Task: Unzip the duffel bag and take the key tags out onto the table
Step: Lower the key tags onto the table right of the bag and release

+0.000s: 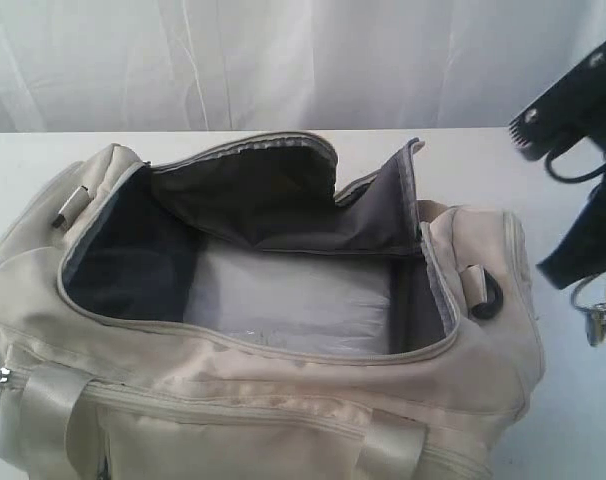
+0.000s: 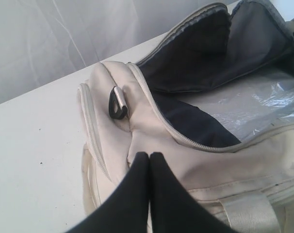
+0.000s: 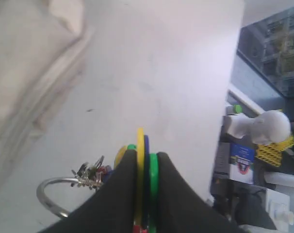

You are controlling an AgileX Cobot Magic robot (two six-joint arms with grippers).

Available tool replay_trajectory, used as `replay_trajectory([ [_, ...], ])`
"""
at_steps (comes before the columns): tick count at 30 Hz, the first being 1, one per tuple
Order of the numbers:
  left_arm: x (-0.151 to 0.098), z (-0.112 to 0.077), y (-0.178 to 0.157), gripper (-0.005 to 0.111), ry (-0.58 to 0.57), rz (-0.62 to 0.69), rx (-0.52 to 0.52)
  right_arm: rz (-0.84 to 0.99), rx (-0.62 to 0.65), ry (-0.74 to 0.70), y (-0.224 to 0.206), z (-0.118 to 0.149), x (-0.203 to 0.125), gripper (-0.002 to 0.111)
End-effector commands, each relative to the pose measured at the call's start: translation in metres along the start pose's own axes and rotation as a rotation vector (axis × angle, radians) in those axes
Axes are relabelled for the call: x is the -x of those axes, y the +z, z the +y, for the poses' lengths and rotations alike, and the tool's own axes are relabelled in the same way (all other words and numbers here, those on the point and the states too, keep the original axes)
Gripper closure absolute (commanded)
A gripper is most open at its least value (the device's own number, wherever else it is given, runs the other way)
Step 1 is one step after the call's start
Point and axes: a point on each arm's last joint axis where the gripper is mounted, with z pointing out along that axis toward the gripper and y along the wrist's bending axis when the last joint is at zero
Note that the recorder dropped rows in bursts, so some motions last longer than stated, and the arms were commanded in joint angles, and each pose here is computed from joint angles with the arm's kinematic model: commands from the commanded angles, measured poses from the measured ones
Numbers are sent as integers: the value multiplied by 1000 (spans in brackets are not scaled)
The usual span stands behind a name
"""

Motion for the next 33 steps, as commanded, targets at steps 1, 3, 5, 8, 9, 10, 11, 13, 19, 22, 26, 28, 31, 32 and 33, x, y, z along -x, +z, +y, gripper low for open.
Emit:
replay_trajectory([
  [1,-2,-1,0,107,-22,-5,-3,18,116,-13,32,31,7,108],
  [3,-2,-1,0,107,-22,-5,-3,27,191,-29,54,53,15,108],
  [5,-2,-1,0,107,-22,-7,-2,31,236,-46,66,66,19,108],
  [8,-1,-1,0,107,-26,-9,-3,36,318,-87,80,83,28,108],
  [9,-1,-1,0,107,-26,-9,-3,28,342,-104,82,89,32,108],
  [10,-1,-1,0,107,-25,-11,-2,18,355,-122,84,94,36,108],
  [11,-1,-1,0,107,-25,-11,-2,2,363,-141,85,99,41,108],
  [13,-1,-1,0,107,-25,-11,-2,-38,379,-156,85,108,53,108],
  [19,-1,-1,0,107,-25,-12,-1,-97,392,-185,88,128,88,108],
  [22,-1,-1,0,107,-25,-12,-1,-67,375,-185,94,129,99,108],
  [26,-1,-1,0,107,-25,-13,-1,14,316,-214,92,120,99,108],
  [28,-1,-1,0,107,-25,-13,-1,61,277,-233,88,113,95,108],
  [31,-1,-1,0,107,-25,-13,-1,113,209,-253,79,98,90,108],
  [32,-1,-1,0,107,-25,-13,-1,122,192,-254,76,92,89,108],
  [33,-1,-1,0,107,-27,-13,-1,129,180,-250,73,87,87,108],
])
